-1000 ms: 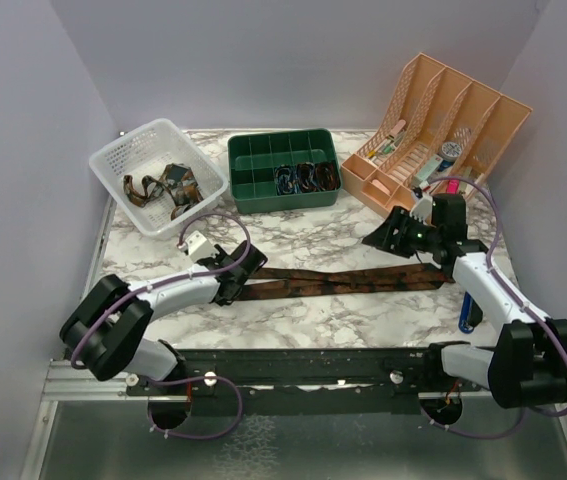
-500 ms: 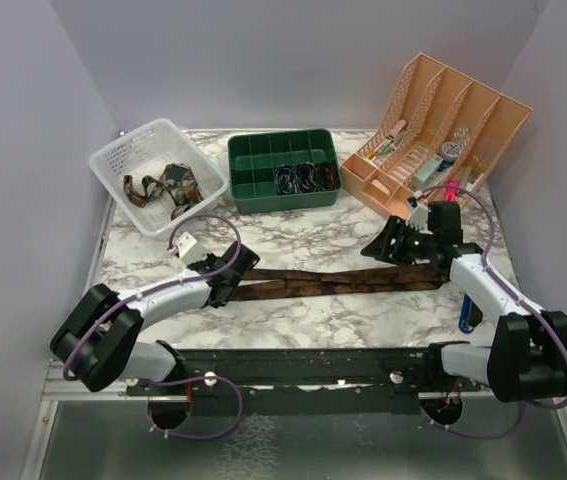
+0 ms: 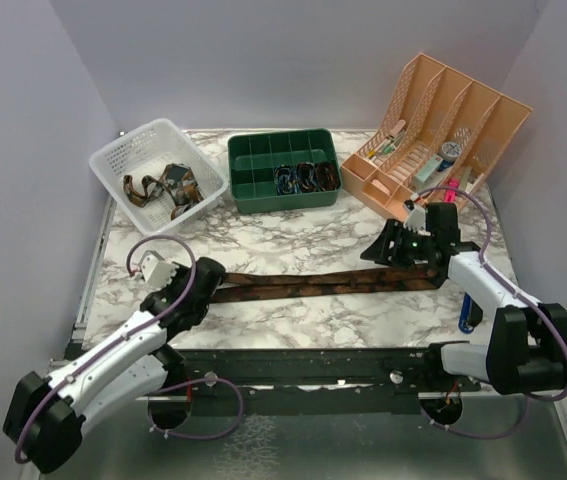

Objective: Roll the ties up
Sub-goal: Flatten out the tie at the center of the board.

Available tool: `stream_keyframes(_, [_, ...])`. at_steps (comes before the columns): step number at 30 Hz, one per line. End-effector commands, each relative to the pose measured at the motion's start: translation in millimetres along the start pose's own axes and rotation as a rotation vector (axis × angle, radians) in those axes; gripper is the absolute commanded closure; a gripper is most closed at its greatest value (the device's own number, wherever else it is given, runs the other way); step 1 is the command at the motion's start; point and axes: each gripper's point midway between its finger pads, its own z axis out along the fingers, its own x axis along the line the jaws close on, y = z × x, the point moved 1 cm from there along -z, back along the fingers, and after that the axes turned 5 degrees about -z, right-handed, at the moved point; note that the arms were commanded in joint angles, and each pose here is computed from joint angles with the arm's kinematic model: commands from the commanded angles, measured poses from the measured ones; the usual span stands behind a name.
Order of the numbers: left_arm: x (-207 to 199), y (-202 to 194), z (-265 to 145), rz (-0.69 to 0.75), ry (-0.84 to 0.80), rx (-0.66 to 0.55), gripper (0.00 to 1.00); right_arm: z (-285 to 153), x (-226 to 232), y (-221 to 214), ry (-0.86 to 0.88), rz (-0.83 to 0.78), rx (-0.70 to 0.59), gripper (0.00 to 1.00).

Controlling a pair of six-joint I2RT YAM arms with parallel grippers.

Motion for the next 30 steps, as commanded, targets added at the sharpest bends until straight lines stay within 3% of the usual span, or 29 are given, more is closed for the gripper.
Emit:
stream_keyframes(1, [33, -3, -6, -0.052, 0.038, 0.043, 1.0, 2, -4, -1, -0.028, -0.01, 0.035, 0.41])
stream_keyframes(15, [70, -13, -5, -0.161, 0.076, 0.086, 1.0, 4, -3, -6, -0.012, 0.018, 0.05, 0.41])
stream_keyframes(17, [74, -14, -4, -0.159, 0.082, 0.086, 0.91, 4, -2, -6, -0.007, 0.02, 0.049, 0.41])
stream_keyframes(21, [80, -16, -5, -0.157, 0.097, 0.098, 0.9, 3, -3, -5, -0.013, 0.014, 0.051, 0.41])
stream_keyframes(23, [83, -16, -6, -0.158, 0.1, 0.101, 1.0, 4, -6, -7, -0.027, 0.016, 0.059, 0.41])
stream_keyframes(30, [83, -7, -9, -0.115, 0.057, 0.078, 1.0, 5, -9, -23, -0.065, -0.008, 0.13, 0.44])
